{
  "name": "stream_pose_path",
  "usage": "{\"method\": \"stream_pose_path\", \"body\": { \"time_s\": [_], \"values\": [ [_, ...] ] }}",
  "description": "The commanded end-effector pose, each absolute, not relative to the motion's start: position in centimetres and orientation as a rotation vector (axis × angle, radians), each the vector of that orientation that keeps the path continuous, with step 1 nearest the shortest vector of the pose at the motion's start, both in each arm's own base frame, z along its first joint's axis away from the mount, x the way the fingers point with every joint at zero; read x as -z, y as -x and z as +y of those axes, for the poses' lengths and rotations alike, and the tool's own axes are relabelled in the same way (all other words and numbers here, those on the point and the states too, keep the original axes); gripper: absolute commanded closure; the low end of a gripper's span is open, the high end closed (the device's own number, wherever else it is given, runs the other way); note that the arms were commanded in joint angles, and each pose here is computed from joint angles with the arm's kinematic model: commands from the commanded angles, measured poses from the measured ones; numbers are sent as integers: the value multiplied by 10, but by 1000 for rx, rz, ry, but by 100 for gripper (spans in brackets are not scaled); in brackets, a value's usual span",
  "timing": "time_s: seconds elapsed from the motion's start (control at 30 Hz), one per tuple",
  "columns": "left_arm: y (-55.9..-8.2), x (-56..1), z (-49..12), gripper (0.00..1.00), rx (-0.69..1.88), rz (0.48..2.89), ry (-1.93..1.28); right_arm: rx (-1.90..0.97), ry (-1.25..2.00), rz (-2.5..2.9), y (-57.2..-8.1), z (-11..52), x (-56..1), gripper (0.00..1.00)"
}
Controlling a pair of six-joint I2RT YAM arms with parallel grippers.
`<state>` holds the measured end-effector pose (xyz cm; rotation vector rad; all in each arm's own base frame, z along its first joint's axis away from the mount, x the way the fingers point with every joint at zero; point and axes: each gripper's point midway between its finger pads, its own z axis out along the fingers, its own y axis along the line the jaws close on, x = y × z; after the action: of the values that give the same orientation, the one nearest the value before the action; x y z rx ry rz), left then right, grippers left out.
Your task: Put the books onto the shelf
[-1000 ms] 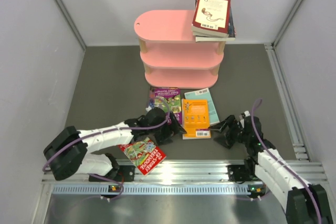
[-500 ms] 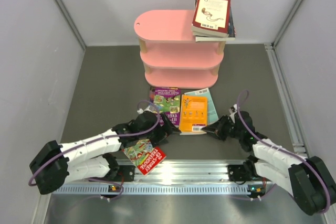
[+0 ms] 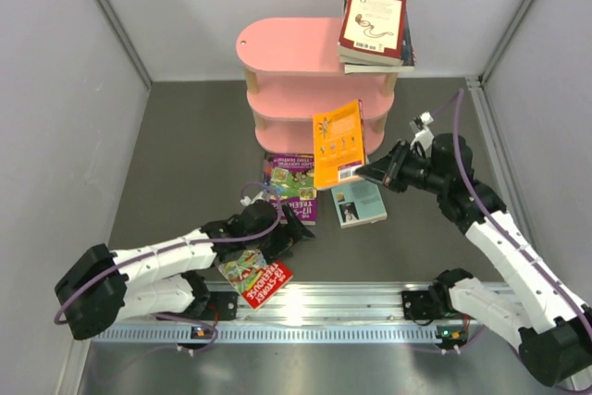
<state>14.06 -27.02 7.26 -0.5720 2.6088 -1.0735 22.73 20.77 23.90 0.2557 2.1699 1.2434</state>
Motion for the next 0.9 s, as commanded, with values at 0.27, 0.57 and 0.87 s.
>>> {"method": "stream_pose_path", "body": {
  "time_s": [0.27, 0.57, 0.87],
  "values": [
    [-154, -81, -280, 5, 1075, 2571, 543, -1322, -137, 1971, -270, 221, -331, 100],
    [-148, -84, -263, 4, 995, 2597, 514, -1362, -405, 1846, -337, 166, -303, 100],
    [-149, -77, -237, 4, 970, 2576, 626, -1450, -474, 1833, -390, 154, -287, 100]
  ]
}}
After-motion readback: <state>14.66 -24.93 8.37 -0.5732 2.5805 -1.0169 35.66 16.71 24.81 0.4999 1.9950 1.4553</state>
